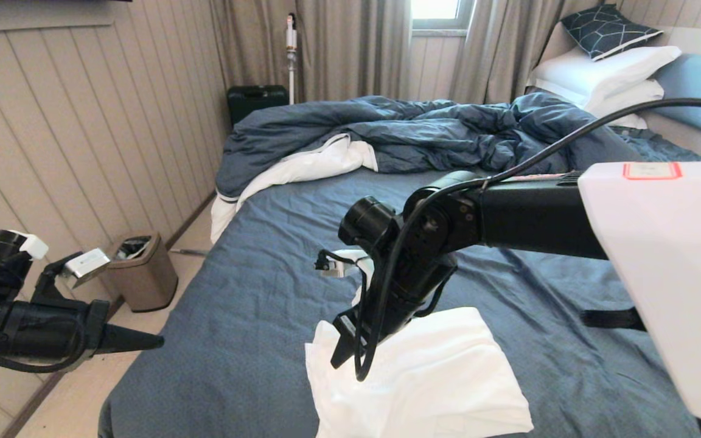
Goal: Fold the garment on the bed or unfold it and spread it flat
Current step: Fold the white T-shirt
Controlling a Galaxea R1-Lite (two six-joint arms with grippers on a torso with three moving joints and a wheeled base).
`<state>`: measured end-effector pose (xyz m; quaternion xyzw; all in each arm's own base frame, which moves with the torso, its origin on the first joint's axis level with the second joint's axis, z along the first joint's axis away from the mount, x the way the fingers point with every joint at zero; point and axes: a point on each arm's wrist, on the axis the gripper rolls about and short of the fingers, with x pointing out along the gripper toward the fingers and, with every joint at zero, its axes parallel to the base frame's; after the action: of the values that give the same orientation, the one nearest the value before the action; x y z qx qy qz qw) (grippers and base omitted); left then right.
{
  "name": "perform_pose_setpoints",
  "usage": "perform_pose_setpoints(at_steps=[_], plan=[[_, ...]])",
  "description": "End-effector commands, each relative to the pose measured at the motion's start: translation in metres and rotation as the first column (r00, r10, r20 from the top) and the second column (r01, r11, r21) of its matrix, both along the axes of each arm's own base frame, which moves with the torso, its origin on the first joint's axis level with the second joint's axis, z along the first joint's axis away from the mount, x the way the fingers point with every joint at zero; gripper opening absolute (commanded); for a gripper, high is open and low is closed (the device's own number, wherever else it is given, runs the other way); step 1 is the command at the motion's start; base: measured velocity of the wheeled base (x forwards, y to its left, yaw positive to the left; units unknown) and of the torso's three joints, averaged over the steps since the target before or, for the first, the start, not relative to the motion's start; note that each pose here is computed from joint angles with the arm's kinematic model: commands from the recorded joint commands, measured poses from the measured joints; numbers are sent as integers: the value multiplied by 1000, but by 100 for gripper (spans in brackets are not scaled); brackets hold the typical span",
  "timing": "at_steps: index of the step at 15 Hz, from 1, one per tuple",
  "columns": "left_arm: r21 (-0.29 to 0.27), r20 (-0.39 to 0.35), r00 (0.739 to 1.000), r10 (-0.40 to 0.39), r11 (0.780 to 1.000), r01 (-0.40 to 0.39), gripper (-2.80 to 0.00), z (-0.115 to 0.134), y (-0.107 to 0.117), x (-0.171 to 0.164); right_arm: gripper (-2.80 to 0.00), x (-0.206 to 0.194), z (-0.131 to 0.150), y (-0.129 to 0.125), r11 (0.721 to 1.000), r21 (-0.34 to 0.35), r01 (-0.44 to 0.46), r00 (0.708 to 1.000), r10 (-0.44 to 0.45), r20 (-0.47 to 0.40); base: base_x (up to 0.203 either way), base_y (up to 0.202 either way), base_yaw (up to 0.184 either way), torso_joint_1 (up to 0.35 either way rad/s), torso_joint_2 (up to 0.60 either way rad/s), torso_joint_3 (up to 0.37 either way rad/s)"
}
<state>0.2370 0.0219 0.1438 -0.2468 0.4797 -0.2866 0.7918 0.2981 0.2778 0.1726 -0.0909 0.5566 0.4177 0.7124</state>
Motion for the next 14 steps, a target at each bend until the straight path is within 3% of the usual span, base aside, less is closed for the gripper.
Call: perform_pose_setpoints(at_steps=[1, 4, 8, 9, 14], plan=[[-6, -9, 1000, -2, 1000, 2, -280, -2, 0, 1, 0, 0, 2, -3, 1000, 2, 5, 1000, -5, 0, 0, 0, 0, 0, 0, 0], [-7, -9, 1000, -2, 1000, 2, -280, -2, 0, 1, 0, -3, 17, -12, 1000, 21, 20, 1000, -21, 19, 0, 0, 0, 0, 0, 0], [-9, -11, 1000, -3, 1000, 3, -280, -2, 0, 0, 0, -5, 42, -57, 994, 31, 106, 994, -107, 31, 0, 0, 0, 0, 0, 0], [-9, -9, 1000, -3, 1000, 3, -280, -1, 0, 0, -280, -8, 43, -69, 991, 24, 130, 991, -131, 23, 0, 0, 0, 0, 0, 0], [-21, -12, 1000, -11, 1000, 11, -280, -2, -2, -1, -280, -37, 48, -132, 974, 5, 225, 974, -225, 6, 0, 0, 0, 0, 0, 0]])
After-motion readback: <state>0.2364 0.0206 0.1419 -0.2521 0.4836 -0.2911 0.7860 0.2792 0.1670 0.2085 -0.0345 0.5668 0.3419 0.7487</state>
